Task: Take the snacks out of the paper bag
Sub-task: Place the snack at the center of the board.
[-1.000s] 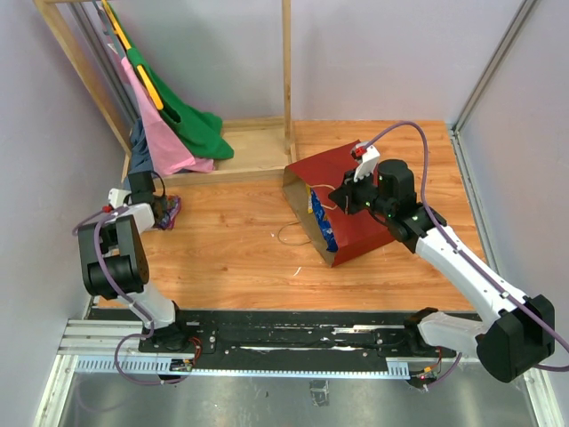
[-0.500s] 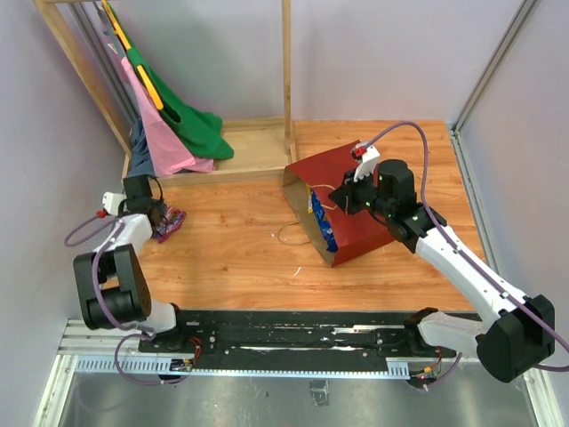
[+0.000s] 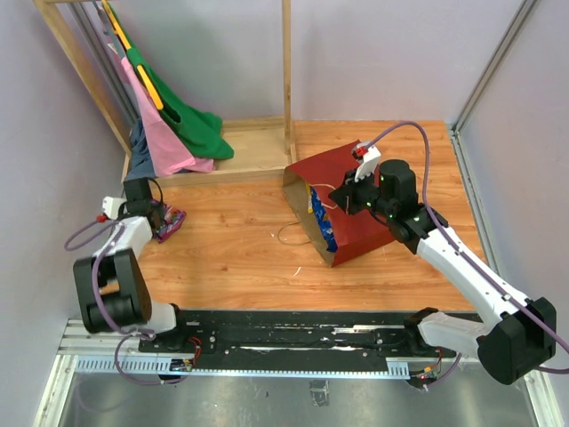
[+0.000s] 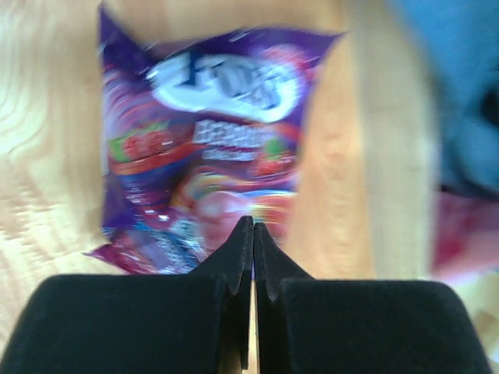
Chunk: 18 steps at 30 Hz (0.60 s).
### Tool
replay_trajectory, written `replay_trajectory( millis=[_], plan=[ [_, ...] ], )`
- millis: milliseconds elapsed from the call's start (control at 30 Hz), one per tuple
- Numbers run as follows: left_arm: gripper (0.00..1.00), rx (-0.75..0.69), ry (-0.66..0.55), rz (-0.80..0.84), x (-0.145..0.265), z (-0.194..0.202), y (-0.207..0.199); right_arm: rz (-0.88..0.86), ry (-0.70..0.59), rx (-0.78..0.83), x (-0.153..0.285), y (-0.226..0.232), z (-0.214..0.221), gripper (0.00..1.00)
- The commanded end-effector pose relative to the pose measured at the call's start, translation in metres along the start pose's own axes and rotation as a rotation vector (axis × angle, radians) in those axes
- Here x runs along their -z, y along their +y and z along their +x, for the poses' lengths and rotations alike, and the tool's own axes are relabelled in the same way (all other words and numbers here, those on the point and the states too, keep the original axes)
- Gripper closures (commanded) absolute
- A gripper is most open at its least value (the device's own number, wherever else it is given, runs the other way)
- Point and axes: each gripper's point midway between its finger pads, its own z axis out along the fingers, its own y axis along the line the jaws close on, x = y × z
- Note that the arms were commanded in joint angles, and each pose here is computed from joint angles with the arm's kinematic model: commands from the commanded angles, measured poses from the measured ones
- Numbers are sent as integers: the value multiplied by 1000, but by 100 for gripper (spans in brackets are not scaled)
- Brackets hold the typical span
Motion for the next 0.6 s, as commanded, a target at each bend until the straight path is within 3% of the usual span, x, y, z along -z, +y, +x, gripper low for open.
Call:
replay_trajectory(
  millis=[0,100,367,567],
  plan=[
    [99,22,161,-187,-24,47,52,7,-30,9,7,-3,-7,99],
    [99,35,191,-208,-27,56,59,14,-32,11,8,-4,-7,99],
    [99,36,67,-221,-24,32,63,8,-23,5,6,-4,-5,99],
    [99,38,65,-263,-38,36,67,13,-29,10,8,-4,-7,99]
  ],
)
